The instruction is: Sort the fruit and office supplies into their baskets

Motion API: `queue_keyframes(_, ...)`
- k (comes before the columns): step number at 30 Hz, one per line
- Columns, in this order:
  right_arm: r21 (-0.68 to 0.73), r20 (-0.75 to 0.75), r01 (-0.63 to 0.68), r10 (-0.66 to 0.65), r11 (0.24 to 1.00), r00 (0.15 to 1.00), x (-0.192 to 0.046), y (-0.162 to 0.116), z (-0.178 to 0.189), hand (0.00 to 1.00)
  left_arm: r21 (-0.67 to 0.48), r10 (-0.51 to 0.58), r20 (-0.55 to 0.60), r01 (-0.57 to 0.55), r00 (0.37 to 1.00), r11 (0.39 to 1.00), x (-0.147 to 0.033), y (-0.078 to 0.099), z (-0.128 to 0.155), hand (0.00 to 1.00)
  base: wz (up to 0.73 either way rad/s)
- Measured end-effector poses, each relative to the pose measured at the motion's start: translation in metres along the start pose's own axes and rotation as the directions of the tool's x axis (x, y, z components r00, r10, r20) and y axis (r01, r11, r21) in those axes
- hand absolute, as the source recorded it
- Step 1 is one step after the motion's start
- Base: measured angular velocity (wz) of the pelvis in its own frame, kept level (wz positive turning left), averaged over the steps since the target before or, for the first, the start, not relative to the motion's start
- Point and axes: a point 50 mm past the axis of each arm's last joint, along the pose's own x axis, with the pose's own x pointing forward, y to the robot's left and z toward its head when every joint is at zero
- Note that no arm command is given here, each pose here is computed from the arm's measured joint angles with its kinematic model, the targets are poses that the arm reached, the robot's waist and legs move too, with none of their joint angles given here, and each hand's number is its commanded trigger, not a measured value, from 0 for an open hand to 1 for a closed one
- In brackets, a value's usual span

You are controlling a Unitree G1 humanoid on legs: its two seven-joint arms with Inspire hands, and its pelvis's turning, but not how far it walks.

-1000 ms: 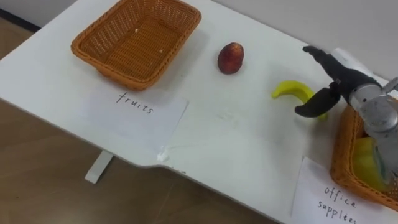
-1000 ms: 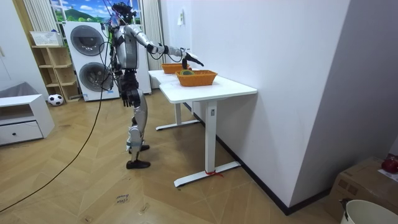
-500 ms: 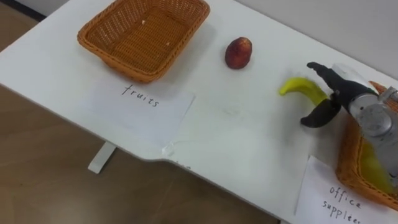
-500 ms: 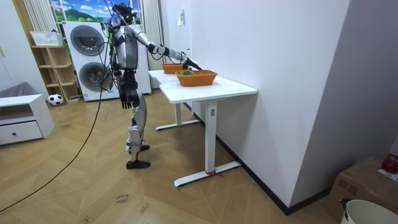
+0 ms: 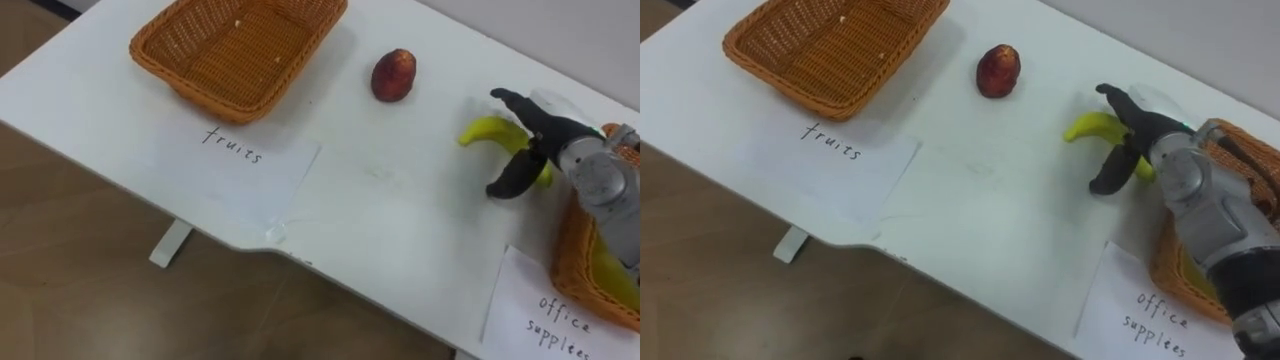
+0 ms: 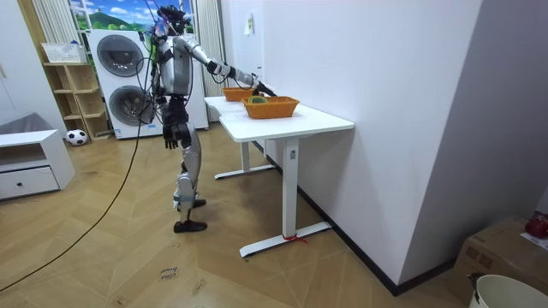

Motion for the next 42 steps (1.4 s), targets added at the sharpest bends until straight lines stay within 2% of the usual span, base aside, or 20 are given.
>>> queue_keyframes(14,-0.045,-0.007,-0.099,0.099,0.994,0.995,0.0,0.018,0.001,0.0,0.058,0.0,0.015,-0.001,1.0,0.998,0.0,0.001,0.005,0.0,0.0)
queue_keyframes(20,-0.012,-0.02,-0.172,0.172,0.985,0.985,0.0,0.022,-0.002,0.0,0.075,-0.006,0.018,0.004,1.0,0.997,0.001,0.003,0.007,0.0,0.0)
queue_keyframes(29,0.001,-0.042,-0.196,0.196,0.981,0.98,0.001,0.02,-0.005,0.0,0.079,-0.028,0.018,0.027,0.999,0.997,0.002,0.002,0.011,0.0,0.0)
queue_keyframes(30,0.001,-0.043,-0.196,0.196,0.981,0.98,0.001,0.02,-0.005,0.3,0.079,-0.029,0.018,0.028,0.999,0.997,0.002,0.002,0.011,0.0,0.0)
queue_keyframes(31,0.001,-0.044,-0.196,0.196,0.981,0.98,0.001,0.02,-0.005,0.79,0.079,-0.029,0.018,0.028,0.999,0.997,0.002,0.002,0.011,0.0,0.0)
queue_keyframes(32,0.002,-0.044,-0.196,0.196,0.981,0.98,0.001,0.02,-0.005,1.0,0.079,-0.03,0.018,0.028,0.999,0.997,0.002,0.002,0.011,0.0,0.0)
queue_keyframes(42,-0.001,-0.046,-0.164,0.164,0.986,0.985,0.004,0.008,-0.004,1.0,0.079,-0.045,0.011,0.044,0.999,0.996,0.002,0.001,0.01,0.0,0.0)
